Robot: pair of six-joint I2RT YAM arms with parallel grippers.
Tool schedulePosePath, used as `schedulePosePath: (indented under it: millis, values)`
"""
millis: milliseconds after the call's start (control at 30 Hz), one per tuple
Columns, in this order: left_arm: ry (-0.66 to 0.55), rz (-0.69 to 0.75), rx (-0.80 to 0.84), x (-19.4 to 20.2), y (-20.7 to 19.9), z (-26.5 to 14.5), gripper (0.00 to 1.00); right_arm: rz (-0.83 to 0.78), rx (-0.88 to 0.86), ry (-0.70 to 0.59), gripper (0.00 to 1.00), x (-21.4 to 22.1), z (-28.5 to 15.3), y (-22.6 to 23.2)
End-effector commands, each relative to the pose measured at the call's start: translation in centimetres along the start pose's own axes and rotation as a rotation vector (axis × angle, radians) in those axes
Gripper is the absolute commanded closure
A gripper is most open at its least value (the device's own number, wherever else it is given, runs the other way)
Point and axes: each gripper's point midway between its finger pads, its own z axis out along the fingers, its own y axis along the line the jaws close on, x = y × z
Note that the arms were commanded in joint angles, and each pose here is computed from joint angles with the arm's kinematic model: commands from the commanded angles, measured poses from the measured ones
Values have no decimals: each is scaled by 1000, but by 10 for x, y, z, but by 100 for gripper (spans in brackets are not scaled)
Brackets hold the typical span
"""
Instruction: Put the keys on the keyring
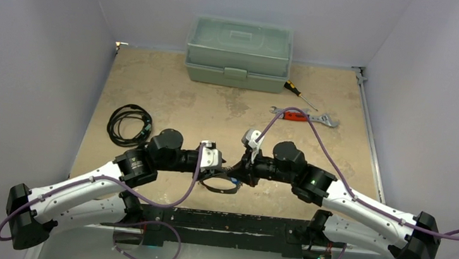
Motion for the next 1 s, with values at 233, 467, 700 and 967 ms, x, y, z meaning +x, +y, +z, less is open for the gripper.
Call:
schedulePosePath:
  millis: [233, 467, 700, 967]
  values:
    - [-28, 64, 22, -14, 2, 3, 70, -49, -69, -85, 100, -34, -4, 21]
    - [-4, 59, 26, -8, 2, 4, 71, -54, -79, -85, 100, -34, -4, 24]
    - [10, 67, 29, -3, 1, 3, 72, -59, -87, -89, 100, -35, -5, 27]
    - [18, 64, 22, 0, 2, 5, 86, -64, -99, -90, 100, -35, -6, 31]
